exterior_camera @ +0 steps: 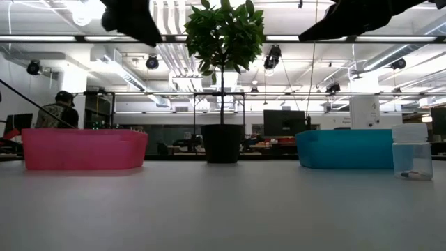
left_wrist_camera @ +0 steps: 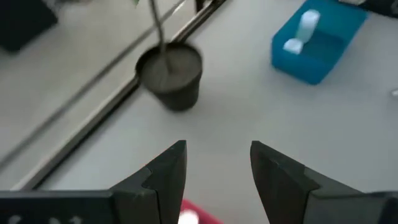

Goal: Pick and place medicine bottles into bin by pill shape (circle, oval)
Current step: Put the transparent capsule bottle into the blue bin

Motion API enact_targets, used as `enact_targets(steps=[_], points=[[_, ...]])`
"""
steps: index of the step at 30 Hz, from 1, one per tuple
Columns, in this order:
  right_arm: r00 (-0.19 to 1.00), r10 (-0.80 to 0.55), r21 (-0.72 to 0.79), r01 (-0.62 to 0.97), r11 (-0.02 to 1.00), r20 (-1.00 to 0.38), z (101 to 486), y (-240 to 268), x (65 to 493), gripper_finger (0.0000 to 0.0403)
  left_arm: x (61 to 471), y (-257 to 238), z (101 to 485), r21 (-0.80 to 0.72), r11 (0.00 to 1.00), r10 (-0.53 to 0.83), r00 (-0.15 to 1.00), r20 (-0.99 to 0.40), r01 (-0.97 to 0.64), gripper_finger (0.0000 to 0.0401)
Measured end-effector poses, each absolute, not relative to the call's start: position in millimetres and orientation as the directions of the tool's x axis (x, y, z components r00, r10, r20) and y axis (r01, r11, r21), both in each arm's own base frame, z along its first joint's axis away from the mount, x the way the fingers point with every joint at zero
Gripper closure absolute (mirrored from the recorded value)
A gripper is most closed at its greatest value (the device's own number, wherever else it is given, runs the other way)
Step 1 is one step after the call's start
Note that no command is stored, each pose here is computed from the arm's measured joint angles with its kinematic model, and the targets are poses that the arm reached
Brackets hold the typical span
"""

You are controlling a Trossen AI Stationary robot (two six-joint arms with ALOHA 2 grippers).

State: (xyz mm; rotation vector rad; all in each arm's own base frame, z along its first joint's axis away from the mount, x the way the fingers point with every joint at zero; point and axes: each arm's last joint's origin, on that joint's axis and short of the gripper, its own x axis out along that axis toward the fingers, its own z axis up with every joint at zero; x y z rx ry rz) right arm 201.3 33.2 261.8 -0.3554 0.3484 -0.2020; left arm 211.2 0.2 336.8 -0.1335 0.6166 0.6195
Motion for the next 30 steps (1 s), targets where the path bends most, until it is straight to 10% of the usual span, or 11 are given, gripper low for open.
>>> enact_targets(steps=[17,30], points=[[0.946,-0.152,0.014,0.163,0.987,-0.287,275.1,36.5,203.4,0.0225,225.0,-26.4,306.9,0.245,0.964,0.204,0.869,-0.451,-0.099,0.0241],[0.970,0.036,0.408,0.067,0.910,-0.240,306.3,42.2,205.3,0.0225,217.7,-24.3,294.1,0.485,0.859,0.197,0.980,-0.016,-0.165,0.0241]])
